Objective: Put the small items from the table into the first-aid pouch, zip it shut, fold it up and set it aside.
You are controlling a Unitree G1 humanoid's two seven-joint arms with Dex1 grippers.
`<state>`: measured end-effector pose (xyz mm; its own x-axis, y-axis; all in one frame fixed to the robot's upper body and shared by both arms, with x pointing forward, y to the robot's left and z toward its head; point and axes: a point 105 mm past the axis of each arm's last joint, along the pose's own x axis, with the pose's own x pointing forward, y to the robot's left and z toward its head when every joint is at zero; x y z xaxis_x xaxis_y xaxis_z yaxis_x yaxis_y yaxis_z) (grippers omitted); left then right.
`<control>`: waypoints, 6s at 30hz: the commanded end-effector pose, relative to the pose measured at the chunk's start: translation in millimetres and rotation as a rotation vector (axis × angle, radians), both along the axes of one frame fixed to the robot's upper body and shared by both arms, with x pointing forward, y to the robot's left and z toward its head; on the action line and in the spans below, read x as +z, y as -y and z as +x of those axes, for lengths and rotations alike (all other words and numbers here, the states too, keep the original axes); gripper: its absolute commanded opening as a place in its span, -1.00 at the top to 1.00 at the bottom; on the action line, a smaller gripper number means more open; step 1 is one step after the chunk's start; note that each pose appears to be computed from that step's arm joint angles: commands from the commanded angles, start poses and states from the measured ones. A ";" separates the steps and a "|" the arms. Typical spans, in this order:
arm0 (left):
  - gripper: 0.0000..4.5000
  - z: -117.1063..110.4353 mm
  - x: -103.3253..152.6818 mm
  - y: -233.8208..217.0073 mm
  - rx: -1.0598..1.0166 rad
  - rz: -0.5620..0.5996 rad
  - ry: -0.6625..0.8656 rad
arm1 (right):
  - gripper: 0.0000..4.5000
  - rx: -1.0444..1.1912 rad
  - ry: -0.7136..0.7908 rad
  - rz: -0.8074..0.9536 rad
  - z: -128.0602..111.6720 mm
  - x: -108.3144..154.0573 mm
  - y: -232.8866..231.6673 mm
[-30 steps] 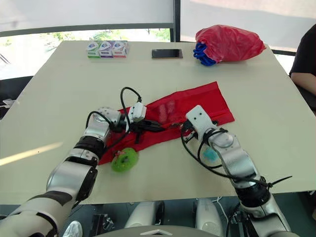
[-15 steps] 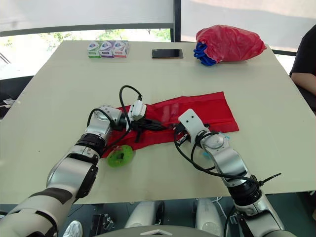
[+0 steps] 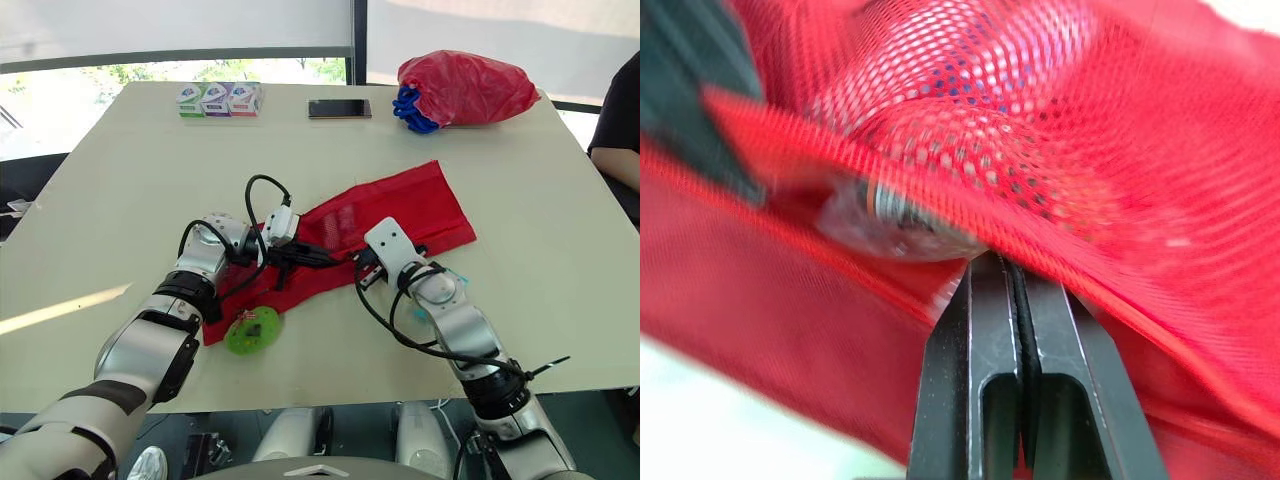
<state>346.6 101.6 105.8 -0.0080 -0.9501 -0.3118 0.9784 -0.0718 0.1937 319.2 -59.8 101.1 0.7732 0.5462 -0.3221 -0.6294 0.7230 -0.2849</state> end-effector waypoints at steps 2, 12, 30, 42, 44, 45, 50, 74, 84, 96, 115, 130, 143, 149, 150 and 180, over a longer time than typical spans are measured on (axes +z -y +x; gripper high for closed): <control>1.00 -3.2 4.1 -0.9 -0.054 0.006 0.017 | 0.99 0.034 0.032 0.011 -14.7 17.8 7.0; 1.00 -3.5 3.9 1.4 -0.060 0.001 0.016 | 0.99 -0.011 -0.037 -0.042 -13.2 -0.3 18.5; 1.00 -5.6 2.1 3.7 -0.074 0.006 0.019 | 0.99 0.027 0.105 0.049 12.8 22.1 -19.5; 1.00 -7.4 -0.8 3.6 -0.079 0.011 0.017 | 0.99 -0.001 0.091 0.060 15.1 14.2 -16.0; 1.00 -7.0 -1.9 0.1 -0.074 0.025 0.024 | 0.99 0.009 0.079 0.085 9.6 15.1 -12.7; 1.00 -6.7 -2.6 -2.4 -0.072 0.037 0.029 | 0.99 0.024 0.075 0.104 5.2 16.5 -11.1; 1.00 -1.4 -0.4 -14.9 -0.051 0.094 0.064 | 0.99 0.100 0.087 0.169 -20.3 24.1 -1.2; 1.00 28.2 22.2 -27.3 0.090 0.173 0.245 | -0.52 0.059 0.094 0.259 -124.7 54.8 129.0; -0.69 29.0 32.7 -31.7 0.125 0.085 0.219 | -1.00 0.038 0.101 0.249 -129.6 56.5 133.4; -0.95 19.3 34.6 -16.7 0.119 -0.045 0.210 | -1.00 0.045 0.099 0.270 -136.5 58.5 133.4; -0.95 -6.1 53.7 30.2 0.129 -0.101 0.248 | -1.00 0.047 0.090 0.270 -139.8 58.0 132.1; -0.95 32.9 22.0 125.9 0.278 0.021 0.229 | -1.00 -0.005 0.150 0.265 -143.4 69.4 131.3; -0.95 50.2 4.6 152.8 0.383 0.118 0.259 | -1.00 -0.084 0.179 0.232 -147.5 76.1 136.4; -0.44 50.7 10.0 153.4 0.376 0.097 0.260 | -1.00 -0.083 0.179 0.229 -145.3 76.1 134.7; -0.20 50.4 10.6 152.6 0.371 0.091 0.252 | -1.00 -0.082 0.181 0.228 -144.6 76.4 134.7; 0.96 32.0 12.9 104.1 0.328 0.011 0.135 | -1.00 -0.438 -0.072 0.295 -112.6 -1.7 110.6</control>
